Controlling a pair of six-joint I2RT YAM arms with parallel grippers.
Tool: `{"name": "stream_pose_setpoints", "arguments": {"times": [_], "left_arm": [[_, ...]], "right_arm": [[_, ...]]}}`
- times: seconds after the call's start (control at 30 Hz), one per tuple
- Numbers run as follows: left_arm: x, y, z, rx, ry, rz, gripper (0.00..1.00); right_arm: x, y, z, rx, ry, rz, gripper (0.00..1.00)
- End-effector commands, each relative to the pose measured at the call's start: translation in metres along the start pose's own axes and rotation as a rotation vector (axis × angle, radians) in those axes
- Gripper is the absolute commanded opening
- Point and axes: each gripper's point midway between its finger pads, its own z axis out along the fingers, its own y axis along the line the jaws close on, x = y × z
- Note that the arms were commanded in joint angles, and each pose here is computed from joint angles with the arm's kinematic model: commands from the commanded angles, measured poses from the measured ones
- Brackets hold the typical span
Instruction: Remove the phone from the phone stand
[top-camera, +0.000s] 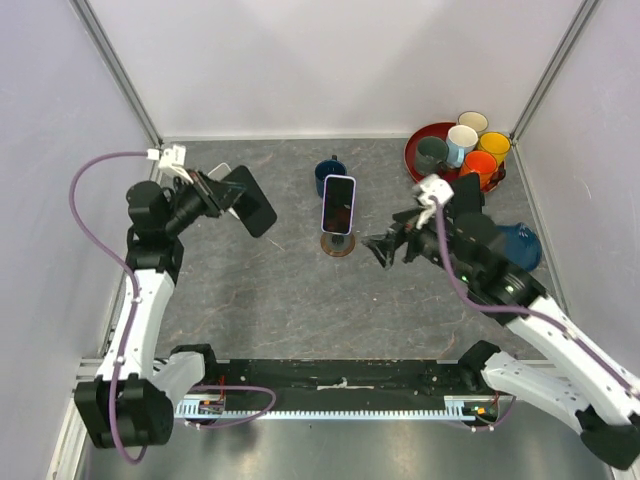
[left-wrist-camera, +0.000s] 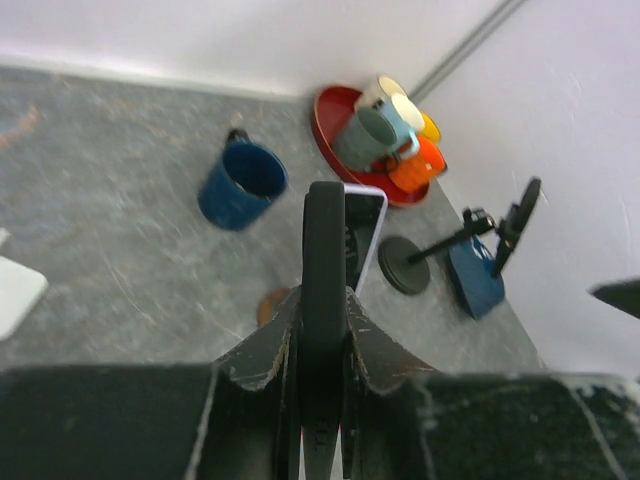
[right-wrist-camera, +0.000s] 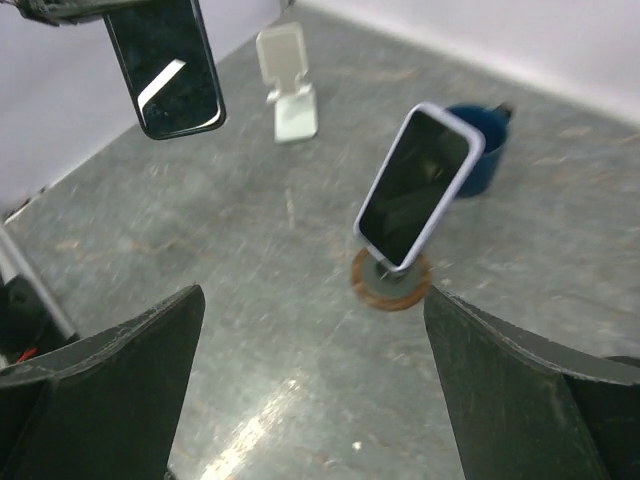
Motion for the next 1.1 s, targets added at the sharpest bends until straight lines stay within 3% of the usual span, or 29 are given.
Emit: {"name": "stream_pose_setpoints", "arguments": {"times": [0.0,0.17,0.4,0.73,1.07], "left_arm": [[0.045,-0.021,-0.013,0.06,0.095,-0.068,0.02],[0.088,-0.035,-0.019,0.112,0.182,-0.08,0.02],[0.131,-0.039,-0.033,0.118,0.276,-0.085,0.02],[0.138,-0.045,-0.036,0.131,0.296,-0.079,0.02],[0.142,-0.049,-0.037,0.149,0.31,-0.072,0.02]], "right_arm": [[0.036,0.028,0.023,-0.132,0.189,0.107,0.98],[0.06,0.048,0.055,-0.12,0.223,0.171,0.98],[0.09,0.1,0.094,-0.133,0.324,0.135,0.98],[0.099,0.157,0.128,-0.182,0.249,0.203,0.98],[0.1,0.169,0.146,-0.15,0.205,0.236,0.98]]}}
